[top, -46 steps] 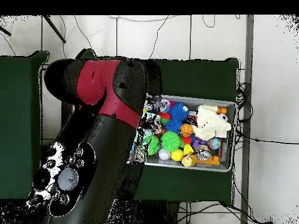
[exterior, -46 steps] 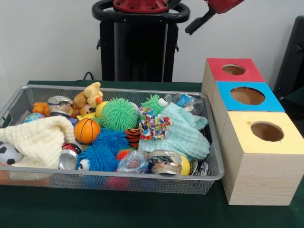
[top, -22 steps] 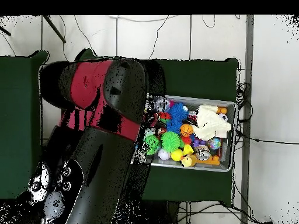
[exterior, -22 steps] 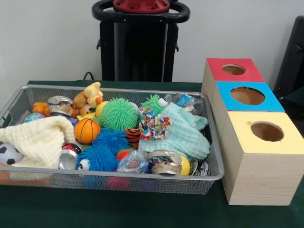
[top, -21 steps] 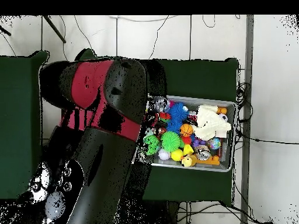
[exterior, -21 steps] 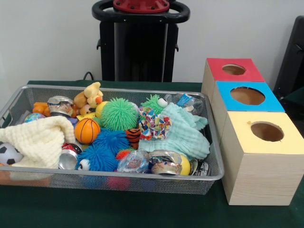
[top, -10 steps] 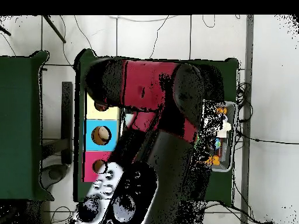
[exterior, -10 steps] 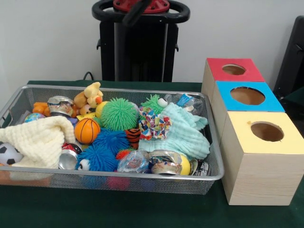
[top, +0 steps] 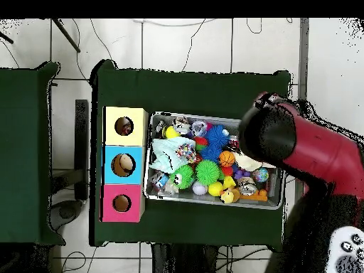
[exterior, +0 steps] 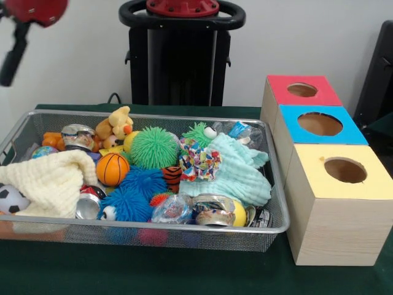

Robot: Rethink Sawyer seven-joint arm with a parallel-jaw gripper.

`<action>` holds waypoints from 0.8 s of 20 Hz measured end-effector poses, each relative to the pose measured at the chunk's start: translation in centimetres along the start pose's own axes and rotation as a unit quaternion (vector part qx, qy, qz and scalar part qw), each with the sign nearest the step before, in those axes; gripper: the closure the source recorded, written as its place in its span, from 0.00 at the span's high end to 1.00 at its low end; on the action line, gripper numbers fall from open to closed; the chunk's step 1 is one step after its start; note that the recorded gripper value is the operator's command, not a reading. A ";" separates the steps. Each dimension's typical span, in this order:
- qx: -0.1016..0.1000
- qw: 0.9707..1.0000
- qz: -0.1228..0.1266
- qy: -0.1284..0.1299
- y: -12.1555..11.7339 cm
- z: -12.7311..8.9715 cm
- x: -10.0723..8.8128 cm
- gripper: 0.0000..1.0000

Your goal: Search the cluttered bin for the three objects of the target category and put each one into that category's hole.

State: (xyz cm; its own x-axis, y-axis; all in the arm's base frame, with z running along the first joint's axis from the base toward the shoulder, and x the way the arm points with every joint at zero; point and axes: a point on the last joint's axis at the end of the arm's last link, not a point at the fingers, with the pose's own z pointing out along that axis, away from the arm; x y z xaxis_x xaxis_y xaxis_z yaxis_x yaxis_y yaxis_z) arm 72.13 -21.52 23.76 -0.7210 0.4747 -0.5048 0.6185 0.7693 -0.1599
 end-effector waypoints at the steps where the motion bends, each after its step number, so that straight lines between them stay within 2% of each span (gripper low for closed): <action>1: 0.000 1.000 -0.004 -0.003 -0.8 0.6 0.2 1.00; 2: 0.004 1.000 -0.026 -0.012 -2.7 2.3 1.1 1.00; 3: 0.007 0.999 -0.037 -0.015 -3.2 2.8 1.6 1.00; 7: 0.018 0.995 -0.097 -0.025 -3.3 4.0 4.0 1.00; 8: 0.019 0.992 -0.126 -0.025 -2.2 4.0 5.2 1.00; 12: 0.013 0.985 -0.172 -0.027 1.2 3.2 7.2 1.00; 13: 0.007 0.981 -0.190 -0.029 3.2 2.5 8.0 1.00; 16: -0.005 0.975 -0.219 -0.031 7.2 0.9 9.7 1.00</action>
State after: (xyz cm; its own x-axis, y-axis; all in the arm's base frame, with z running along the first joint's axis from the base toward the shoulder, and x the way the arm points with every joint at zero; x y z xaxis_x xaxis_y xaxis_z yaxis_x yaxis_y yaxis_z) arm 69.85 -11.79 16.92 -0.8948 0.0730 -0.4404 0.2522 0.8966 -0.3639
